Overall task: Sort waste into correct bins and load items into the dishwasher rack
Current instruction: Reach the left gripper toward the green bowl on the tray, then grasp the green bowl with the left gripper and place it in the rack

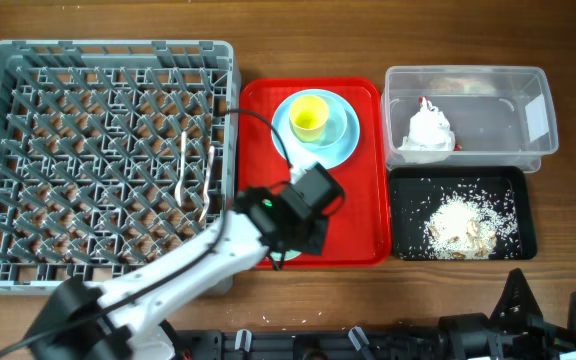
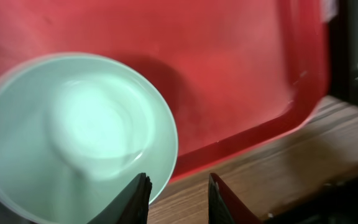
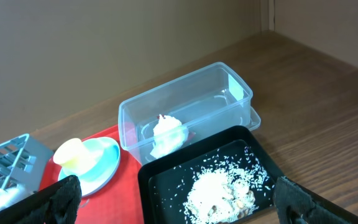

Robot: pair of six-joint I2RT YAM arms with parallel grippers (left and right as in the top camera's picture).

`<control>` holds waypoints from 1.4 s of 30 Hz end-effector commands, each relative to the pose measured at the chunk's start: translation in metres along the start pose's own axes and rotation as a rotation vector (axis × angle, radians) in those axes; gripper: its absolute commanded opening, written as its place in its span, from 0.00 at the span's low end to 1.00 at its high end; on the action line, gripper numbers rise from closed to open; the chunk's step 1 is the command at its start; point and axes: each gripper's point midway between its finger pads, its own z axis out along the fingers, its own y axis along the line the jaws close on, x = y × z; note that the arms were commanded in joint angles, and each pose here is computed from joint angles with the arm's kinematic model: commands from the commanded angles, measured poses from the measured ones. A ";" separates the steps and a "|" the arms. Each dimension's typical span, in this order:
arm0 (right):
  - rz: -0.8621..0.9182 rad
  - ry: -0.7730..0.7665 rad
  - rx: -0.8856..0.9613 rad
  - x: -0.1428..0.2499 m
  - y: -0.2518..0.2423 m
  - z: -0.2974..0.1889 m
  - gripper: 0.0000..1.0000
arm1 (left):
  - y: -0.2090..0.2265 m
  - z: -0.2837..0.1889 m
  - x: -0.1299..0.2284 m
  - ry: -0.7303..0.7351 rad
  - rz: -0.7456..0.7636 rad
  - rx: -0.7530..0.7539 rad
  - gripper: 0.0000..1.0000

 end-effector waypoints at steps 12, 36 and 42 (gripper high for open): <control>0.012 -0.022 0.015 -0.003 -0.004 -0.002 1.00 | 0.023 0.063 0.016 0.078 -0.027 -0.219 0.09; 0.012 -0.022 0.015 -0.003 -0.004 -0.002 1.00 | 0.105 -0.194 -0.236 -0.431 -0.227 0.806 0.04; 0.012 -0.022 0.015 -0.003 -0.004 -0.002 1.00 | 0.194 -0.158 -0.251 -0.327 -0.402 1.161 0.04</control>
